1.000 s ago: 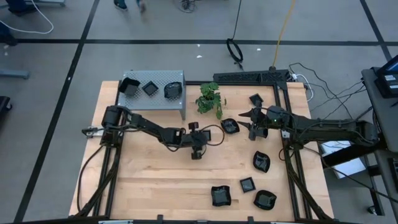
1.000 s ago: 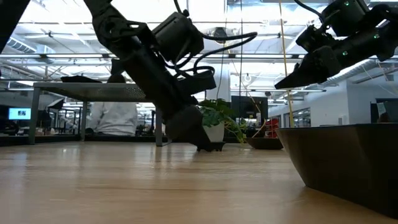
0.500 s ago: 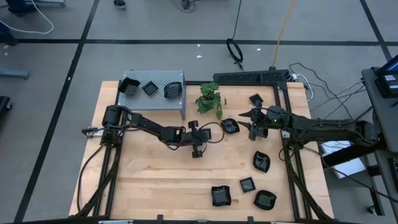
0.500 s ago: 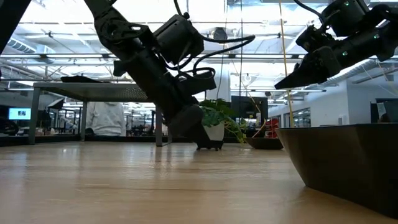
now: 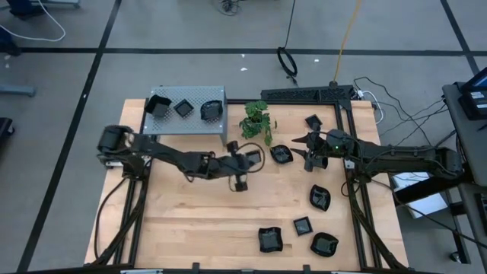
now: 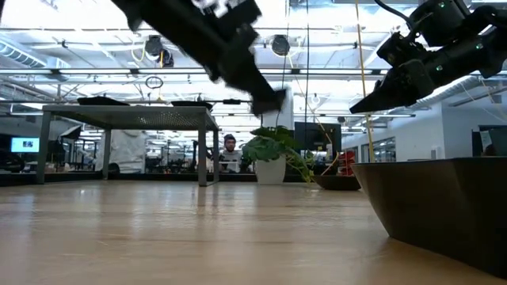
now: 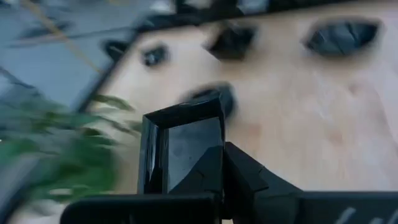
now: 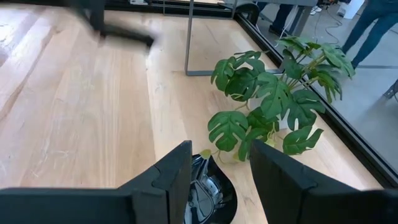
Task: Pick & Place Mini shaped plates
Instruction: Stack the square plate on top of the square plate on the shelf
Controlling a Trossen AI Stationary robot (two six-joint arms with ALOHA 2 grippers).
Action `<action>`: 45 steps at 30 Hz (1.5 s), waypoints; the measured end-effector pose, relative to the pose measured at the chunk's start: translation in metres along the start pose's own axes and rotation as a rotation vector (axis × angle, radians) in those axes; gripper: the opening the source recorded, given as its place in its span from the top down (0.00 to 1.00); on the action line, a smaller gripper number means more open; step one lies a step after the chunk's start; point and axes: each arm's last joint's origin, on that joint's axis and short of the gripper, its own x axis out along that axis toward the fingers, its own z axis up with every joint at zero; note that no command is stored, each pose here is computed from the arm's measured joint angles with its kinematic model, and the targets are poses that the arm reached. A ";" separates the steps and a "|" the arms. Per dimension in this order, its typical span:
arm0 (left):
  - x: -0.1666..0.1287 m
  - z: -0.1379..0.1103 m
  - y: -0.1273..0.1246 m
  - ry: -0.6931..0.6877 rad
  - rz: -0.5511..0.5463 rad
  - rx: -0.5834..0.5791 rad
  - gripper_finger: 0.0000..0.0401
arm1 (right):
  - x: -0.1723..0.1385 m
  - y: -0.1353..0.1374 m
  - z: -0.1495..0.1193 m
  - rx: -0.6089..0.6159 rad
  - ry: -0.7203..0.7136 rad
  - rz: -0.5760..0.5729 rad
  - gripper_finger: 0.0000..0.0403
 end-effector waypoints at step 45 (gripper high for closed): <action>-0.103 -0.039 0.187 0.659 0.616 -0.110 0.98 | 0.000 0.000 0.002 -0.043 -0.022 -0.004 0.62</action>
